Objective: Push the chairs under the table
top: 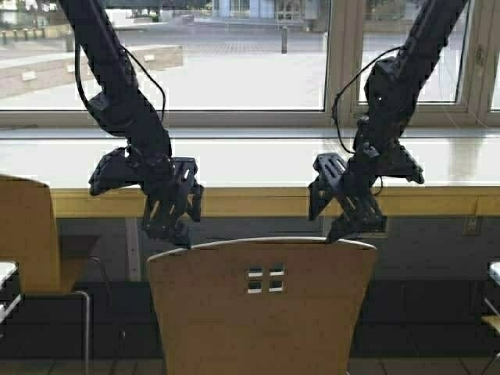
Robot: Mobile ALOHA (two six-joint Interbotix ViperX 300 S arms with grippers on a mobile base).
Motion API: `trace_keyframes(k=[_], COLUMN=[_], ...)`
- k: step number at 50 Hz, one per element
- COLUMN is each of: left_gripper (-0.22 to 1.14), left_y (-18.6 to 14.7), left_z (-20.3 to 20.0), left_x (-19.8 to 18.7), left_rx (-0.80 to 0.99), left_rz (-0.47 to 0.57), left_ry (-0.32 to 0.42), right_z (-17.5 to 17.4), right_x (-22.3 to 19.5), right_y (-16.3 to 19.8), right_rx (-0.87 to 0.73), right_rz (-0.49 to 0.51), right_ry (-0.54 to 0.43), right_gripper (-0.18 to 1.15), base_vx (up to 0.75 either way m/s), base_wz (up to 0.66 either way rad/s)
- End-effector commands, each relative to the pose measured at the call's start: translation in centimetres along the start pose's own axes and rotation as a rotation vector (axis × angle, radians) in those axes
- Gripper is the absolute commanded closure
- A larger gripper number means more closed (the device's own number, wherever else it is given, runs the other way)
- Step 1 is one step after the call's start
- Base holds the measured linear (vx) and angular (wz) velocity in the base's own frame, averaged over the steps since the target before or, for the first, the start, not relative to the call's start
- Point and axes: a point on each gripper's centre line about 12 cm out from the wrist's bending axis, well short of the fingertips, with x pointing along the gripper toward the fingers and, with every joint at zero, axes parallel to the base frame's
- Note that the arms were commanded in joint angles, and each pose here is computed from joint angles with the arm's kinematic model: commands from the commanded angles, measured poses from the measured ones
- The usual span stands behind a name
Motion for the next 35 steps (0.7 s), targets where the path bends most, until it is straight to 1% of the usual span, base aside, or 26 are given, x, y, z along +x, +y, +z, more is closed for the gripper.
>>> trace_keyframes(k=[1,10,26,35], left_gripper=[0.01,0.01,0.01,0.01], left_y=[-1.2,-0.3,1.3,2.0], left_z=[-0.2,-0.3,0.0,-0.2], left_x=[0.6,2.6,5.0,6.1], left_rx=[-0.010,-0.026,-0.044,-0.045], left_rz=[-0.029,-0.011,0.002,0.007], left_ry=[0.000,-0.002,-0.047,-0.059], right_z=[0.6,0.9,2.0,2.4], right_x=[0.6,2.2,5.1,5.5], right_y=[0.5,-0.3,-1.1,-1.3], right_rx=[0.003,0.011,0.023,-0.005], right_rz=[0.015,-0.003,-0.010,-0.012], right_ry=[-0.006,-0.005,-0.021,-0.078], right_gripper=[0.08,0.08,0.08,0.08], base_vx=[0.03,0.02,0.02,0.02], base_wz=[0.01,0.01,0.01,0.02])
